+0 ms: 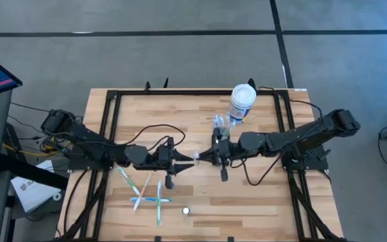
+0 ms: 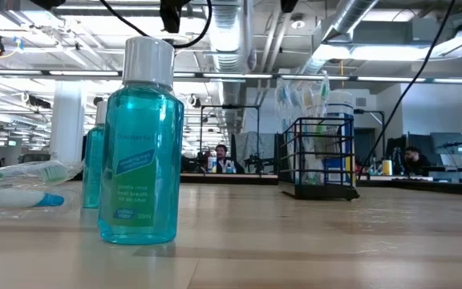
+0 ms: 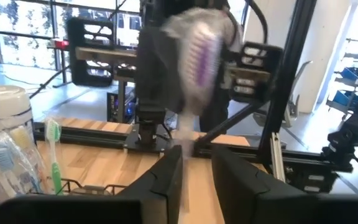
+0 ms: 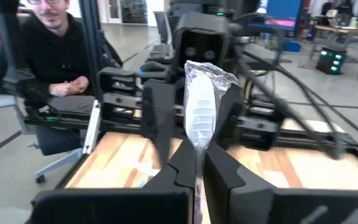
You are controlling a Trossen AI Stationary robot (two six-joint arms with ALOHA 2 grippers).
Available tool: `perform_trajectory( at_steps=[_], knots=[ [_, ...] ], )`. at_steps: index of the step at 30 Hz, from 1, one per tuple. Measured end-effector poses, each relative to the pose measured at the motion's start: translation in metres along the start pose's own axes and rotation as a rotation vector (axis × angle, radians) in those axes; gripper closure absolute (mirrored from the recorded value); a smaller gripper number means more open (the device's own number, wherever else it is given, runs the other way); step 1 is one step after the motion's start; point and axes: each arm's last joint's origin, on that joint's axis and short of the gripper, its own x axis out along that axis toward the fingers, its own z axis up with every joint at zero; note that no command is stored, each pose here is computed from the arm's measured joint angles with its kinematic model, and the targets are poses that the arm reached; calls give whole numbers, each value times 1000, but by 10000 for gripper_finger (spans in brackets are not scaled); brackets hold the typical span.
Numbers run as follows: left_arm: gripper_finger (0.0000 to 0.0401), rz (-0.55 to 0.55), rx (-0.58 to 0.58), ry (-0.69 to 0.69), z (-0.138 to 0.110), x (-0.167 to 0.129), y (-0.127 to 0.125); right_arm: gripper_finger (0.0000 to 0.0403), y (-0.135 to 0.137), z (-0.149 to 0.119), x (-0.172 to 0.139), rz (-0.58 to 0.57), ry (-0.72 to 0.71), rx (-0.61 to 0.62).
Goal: Pick & Place toothbrushing station
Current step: Put the purple toothbrush into the wire mesh organizer
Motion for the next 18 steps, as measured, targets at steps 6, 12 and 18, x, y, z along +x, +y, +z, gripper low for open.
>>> perform_trajectory(
  at_steps=[6, 12, 18],
  knots=[
    [309, -1, 12, 46, -1, -3, 0, 402, 4, 7, -13, -55, 26, -22],
    [310, -27, 15, 61, -3, -6, -8, 402, 8, 12, -28, -145, 72, -41],
    [310, -80, 15, 71, -5, -12, -22, 402, 17, 15, -45, -224, 114, -56]
  ],
)
